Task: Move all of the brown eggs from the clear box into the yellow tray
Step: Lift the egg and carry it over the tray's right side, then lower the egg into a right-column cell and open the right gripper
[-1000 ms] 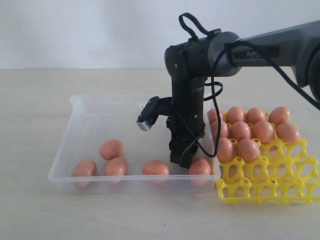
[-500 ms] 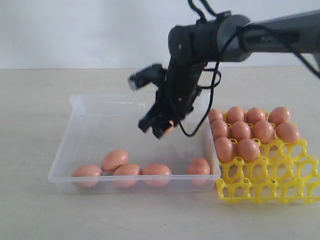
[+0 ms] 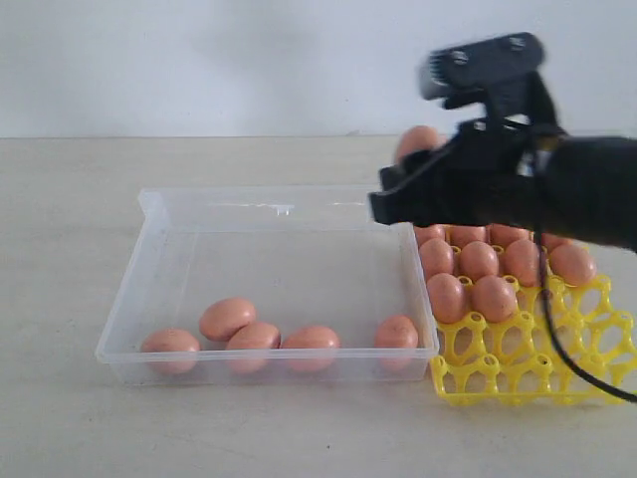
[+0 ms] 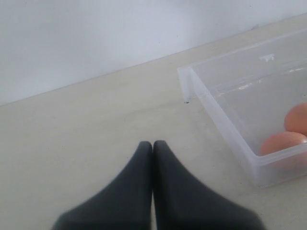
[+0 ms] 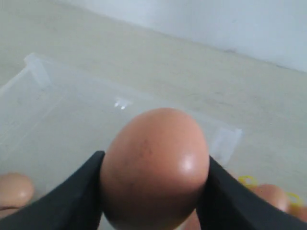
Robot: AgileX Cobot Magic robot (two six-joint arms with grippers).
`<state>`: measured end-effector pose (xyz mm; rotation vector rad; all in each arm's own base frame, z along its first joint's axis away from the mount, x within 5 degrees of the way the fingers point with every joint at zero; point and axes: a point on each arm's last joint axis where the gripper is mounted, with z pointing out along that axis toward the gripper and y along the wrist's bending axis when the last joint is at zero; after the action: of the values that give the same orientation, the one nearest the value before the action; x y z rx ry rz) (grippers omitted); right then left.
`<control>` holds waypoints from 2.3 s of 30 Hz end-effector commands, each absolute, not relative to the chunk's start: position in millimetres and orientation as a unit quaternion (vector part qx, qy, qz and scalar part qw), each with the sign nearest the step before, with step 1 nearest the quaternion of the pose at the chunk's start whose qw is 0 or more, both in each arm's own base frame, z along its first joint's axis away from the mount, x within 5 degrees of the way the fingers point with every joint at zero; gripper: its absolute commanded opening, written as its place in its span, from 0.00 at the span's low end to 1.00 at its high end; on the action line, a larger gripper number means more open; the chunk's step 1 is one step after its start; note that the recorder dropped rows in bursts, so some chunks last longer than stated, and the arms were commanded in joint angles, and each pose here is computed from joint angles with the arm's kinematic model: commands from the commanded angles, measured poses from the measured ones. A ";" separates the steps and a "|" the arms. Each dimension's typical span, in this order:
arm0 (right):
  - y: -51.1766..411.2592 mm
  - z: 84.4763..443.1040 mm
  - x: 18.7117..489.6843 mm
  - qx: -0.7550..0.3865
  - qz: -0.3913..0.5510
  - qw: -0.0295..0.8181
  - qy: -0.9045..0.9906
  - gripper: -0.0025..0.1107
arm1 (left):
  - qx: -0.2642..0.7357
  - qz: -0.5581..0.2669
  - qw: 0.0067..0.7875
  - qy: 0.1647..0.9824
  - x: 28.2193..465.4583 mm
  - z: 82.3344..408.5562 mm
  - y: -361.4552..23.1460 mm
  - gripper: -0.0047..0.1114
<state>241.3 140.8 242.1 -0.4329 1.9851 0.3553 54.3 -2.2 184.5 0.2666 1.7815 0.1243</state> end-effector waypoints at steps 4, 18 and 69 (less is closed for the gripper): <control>30.2 245.3 229.1 0.087 0.093 0.616 0.777 0.02 | 0.113 0.051 0.624 0.772 54.3 185.5 -2.4 0.00; 15.8 225.0 267.9 -0.157 0.434 0.435 0.773 0.02 | 0.113 0.051 0.624 0.772 54.3 185.5 -2.4 0.00; 10.8 135.6 276.8 -0.160 0.237 0.310 0.907 0.21 | 0.113 0.051 0.624 0.772 54.3 185.5 -2.4 0.00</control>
<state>278.0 7.7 136.7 -0.4132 2.4040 0.5812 54.3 -2.2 184.5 0.2666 1.7815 0.1243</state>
